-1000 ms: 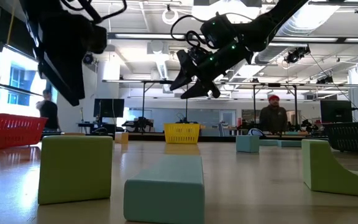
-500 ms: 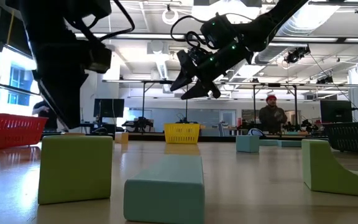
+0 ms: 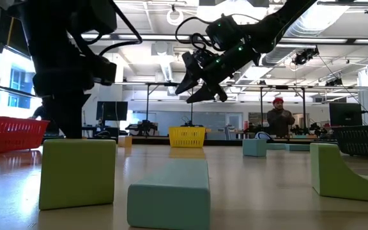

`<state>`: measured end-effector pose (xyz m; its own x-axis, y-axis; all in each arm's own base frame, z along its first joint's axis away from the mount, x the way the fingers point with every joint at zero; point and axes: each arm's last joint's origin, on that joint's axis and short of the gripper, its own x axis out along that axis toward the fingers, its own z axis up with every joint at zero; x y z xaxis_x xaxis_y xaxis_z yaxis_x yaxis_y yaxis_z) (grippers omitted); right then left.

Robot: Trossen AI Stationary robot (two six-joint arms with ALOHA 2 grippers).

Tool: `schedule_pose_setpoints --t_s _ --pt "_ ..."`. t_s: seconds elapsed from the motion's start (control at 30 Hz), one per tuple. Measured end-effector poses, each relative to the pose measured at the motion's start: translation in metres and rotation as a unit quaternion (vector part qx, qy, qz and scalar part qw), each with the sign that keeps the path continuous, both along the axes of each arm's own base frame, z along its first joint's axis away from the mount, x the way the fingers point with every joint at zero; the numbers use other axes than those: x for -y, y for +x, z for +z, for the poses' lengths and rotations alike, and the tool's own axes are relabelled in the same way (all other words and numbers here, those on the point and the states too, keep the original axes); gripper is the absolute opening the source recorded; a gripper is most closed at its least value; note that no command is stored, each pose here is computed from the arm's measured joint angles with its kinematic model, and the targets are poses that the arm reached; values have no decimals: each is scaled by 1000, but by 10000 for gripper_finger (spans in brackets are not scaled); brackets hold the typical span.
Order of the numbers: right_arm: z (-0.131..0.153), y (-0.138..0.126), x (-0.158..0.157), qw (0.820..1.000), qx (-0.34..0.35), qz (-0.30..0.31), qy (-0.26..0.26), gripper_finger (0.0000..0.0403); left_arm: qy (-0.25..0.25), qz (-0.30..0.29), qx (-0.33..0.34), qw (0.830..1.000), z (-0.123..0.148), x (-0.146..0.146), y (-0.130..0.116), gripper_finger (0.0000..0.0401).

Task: Sort & place blocks by color
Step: Put the orange block into the black bin

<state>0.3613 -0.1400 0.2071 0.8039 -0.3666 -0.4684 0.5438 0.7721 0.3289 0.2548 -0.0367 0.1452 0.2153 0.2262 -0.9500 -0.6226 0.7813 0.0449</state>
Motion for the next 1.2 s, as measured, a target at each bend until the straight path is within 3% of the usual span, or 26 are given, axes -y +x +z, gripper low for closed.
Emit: schedule_pose_setpoints --t_s 0.3,0.7,1.0,1.2 --pt "-4 6 -25 998 -27 64 0 236 -2 -72 -7 997 1 0 2 102" --pt "-3 12 -77 982 -74 168 -46 236 -16 -110 3 994 17 -19 -2 101" --pt "11 3 -116 965 -110 213 -102 236 -3 -107 88 990 58 -41 -15 101" --pt "15 1 -139 948 -135 226 -177 236 -3 -94 176 980 87 -58 -25 101"
